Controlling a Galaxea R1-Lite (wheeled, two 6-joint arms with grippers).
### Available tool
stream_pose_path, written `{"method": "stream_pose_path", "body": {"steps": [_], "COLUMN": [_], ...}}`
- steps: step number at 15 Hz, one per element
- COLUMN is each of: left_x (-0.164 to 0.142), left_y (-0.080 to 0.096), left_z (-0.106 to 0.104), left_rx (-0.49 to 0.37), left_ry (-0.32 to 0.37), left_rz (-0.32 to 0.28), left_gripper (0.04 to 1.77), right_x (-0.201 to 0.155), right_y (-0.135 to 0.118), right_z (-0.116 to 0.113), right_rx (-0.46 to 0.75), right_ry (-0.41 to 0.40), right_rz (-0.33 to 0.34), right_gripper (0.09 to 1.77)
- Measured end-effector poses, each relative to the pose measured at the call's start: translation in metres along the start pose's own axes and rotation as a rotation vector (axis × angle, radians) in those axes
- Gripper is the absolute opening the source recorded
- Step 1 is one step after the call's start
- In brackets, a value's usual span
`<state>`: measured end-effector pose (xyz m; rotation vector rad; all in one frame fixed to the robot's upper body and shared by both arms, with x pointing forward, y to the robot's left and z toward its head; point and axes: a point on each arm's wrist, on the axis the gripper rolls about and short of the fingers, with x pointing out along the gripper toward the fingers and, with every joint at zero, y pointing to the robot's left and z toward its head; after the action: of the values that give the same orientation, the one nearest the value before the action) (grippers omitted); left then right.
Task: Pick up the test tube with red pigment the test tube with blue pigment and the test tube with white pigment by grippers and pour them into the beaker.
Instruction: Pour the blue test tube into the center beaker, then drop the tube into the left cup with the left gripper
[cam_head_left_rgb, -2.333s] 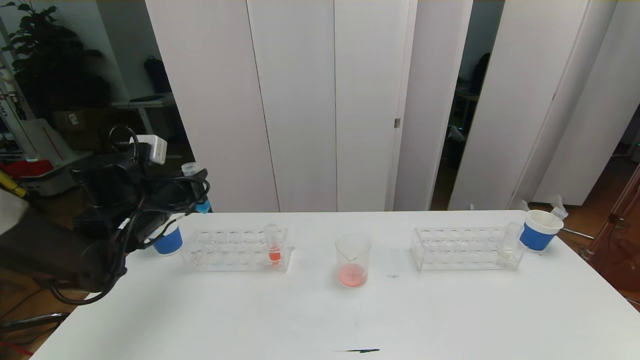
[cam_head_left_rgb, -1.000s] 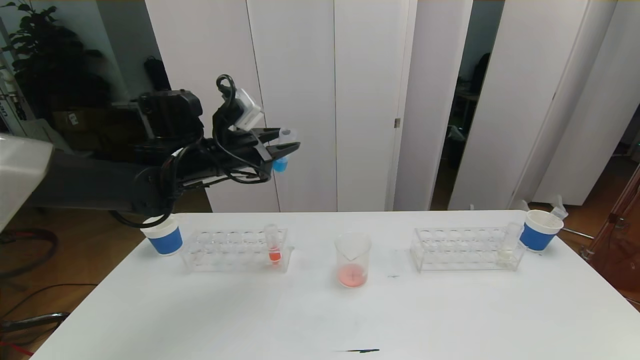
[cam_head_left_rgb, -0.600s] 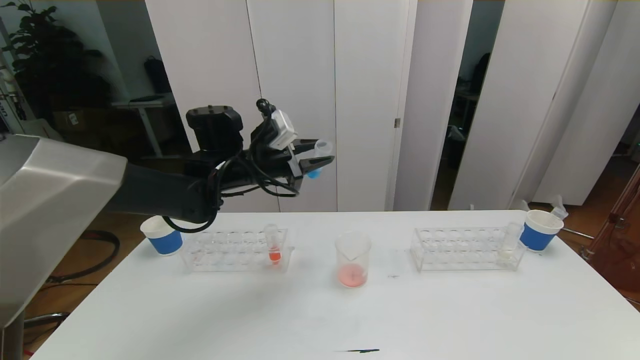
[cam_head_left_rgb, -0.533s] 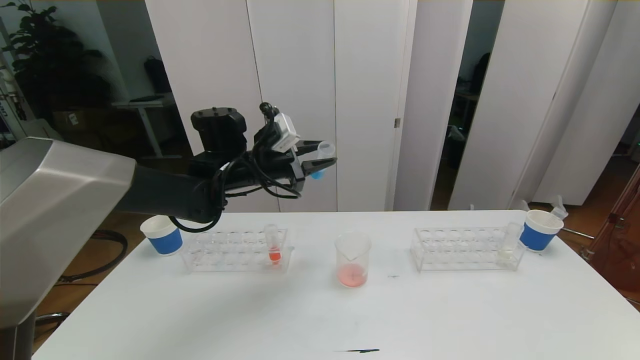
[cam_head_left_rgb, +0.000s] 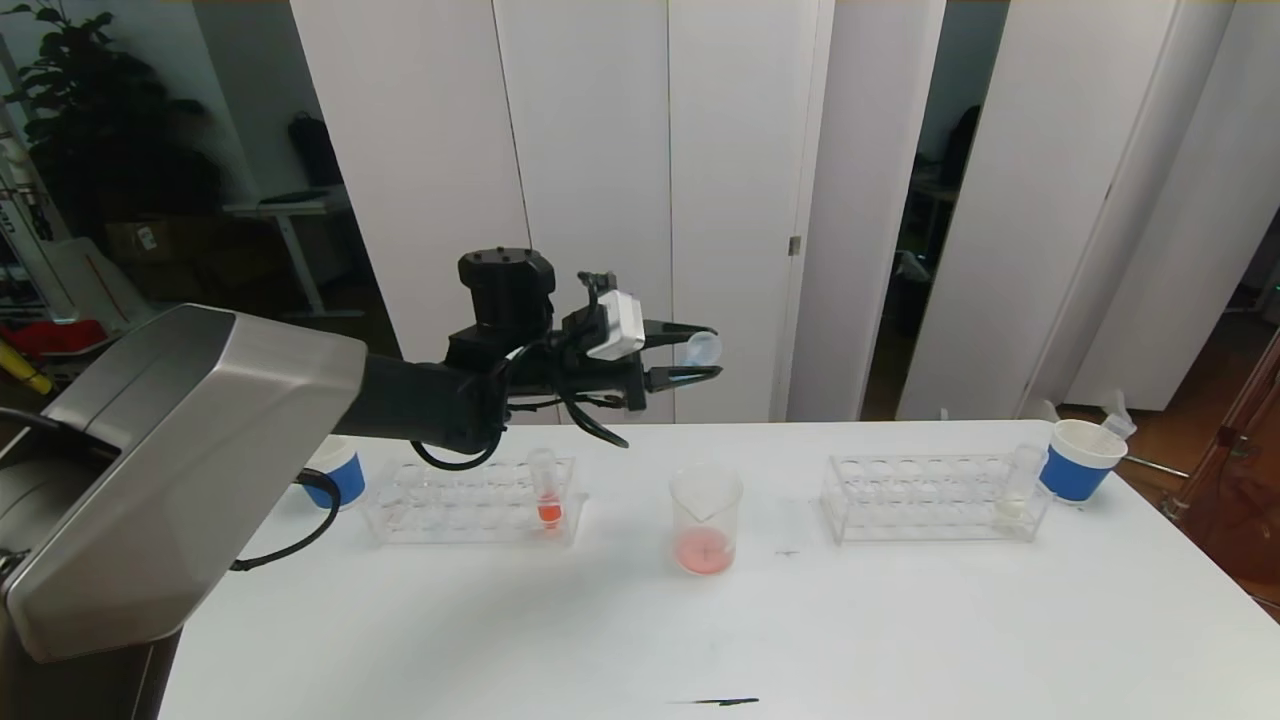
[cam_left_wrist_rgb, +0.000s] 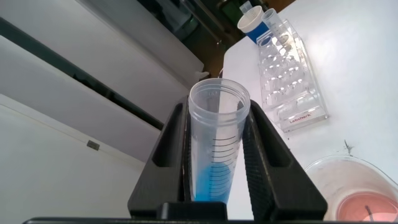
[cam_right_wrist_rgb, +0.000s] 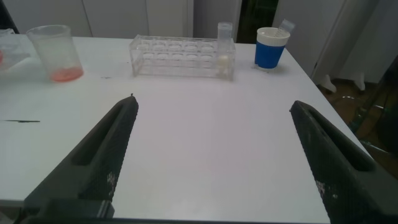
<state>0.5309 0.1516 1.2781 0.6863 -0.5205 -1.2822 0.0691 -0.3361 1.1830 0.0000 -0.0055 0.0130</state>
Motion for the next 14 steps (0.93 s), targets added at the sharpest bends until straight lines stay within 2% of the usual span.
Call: {"method": "stream_pose_path", "body": {"steps": [4,7,14], "left_x": [0.008,0.011,0.011], "left_y": [-0.009,-0.013,-0.017], "left_z": [-0.006,-0.015,-0.028], "left_rx": [0.083,0.165,0.28], "left_ry": [-0.006,-0.012,-0.018], "left_rz": [-0.02,-0.014,0.008], "left_gripper": [0.57,0.57,0.57], "right_x": [0.0,0.0,0.0], "right_y": [0.0,0.0,0.0], "right_z": [0.0,0.0,0.0], "right_rx": [0.0,0.0,0.0], "right_ry": [0.0,0.0,0.0], "right_rz": [0.0,0.0,0.0], "right_gripper": [1.75,1.75,1.75]}}
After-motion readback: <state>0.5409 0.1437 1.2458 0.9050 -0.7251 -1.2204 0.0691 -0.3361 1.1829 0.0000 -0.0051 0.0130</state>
